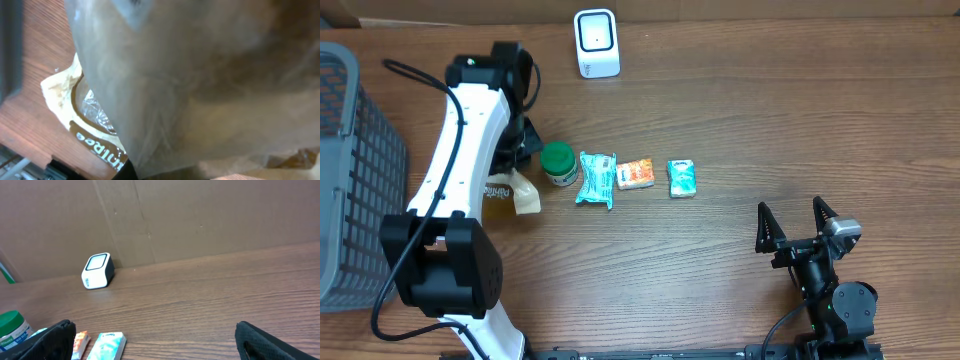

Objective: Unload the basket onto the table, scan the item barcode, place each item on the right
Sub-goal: 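Carry the bread bag out and lay it left of the jar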

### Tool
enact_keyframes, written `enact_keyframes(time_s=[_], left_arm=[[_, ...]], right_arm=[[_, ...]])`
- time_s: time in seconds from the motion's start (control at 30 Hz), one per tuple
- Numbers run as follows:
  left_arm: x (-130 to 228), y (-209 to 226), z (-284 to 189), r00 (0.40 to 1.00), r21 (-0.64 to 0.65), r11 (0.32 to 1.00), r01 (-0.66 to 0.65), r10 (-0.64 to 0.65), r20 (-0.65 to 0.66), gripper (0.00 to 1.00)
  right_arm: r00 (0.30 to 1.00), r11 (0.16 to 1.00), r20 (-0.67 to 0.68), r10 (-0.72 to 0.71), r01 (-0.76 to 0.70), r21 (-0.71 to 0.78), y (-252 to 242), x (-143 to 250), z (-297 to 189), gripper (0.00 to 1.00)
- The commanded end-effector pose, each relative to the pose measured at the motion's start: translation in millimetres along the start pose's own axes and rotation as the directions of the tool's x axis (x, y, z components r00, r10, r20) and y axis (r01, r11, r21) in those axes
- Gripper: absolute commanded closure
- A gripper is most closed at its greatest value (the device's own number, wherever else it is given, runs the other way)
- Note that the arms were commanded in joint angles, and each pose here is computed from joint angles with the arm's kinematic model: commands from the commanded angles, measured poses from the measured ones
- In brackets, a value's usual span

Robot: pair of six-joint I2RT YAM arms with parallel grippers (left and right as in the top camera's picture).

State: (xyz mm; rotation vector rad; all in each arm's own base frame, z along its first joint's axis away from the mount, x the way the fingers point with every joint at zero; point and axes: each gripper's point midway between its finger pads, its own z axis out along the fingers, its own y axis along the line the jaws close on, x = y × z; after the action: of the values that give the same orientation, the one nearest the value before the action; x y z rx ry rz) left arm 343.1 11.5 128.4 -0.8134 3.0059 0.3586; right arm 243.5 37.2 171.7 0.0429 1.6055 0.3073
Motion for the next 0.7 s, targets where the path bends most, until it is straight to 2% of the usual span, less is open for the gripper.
enact_keyframes(time_s=[0.0, 0.37, 0.67], left_arm=[[3.2, 5.6, 21.3, 1.000, -0.027, 0.999, -0.018, 0.018, -0.004, 0.96], [0.6, -30.7, 81.6, 0.999, 0.110, 0.994, -0.002, -0.003, 0.051, 0.96], [-0.4, -50.0, 102.8, 0.996, 0.190, 0.982, -0.008, -0.010, 0.093, 0.96]], right_arm=[[1.000, 1.000, 0.005, -0.004, 0.004, 0.000, -0.1, 1.4, 0.1, 0.00], [1.000, 1.000, 0.005, -0.004, 0.004, 0.000, -0.1, 1.6, 0.2, 0.00], [1.000, 1.000, 0.005, -0.004, 0.004, 0.000, -0.1, 1.4, 0.1, 0.00]])
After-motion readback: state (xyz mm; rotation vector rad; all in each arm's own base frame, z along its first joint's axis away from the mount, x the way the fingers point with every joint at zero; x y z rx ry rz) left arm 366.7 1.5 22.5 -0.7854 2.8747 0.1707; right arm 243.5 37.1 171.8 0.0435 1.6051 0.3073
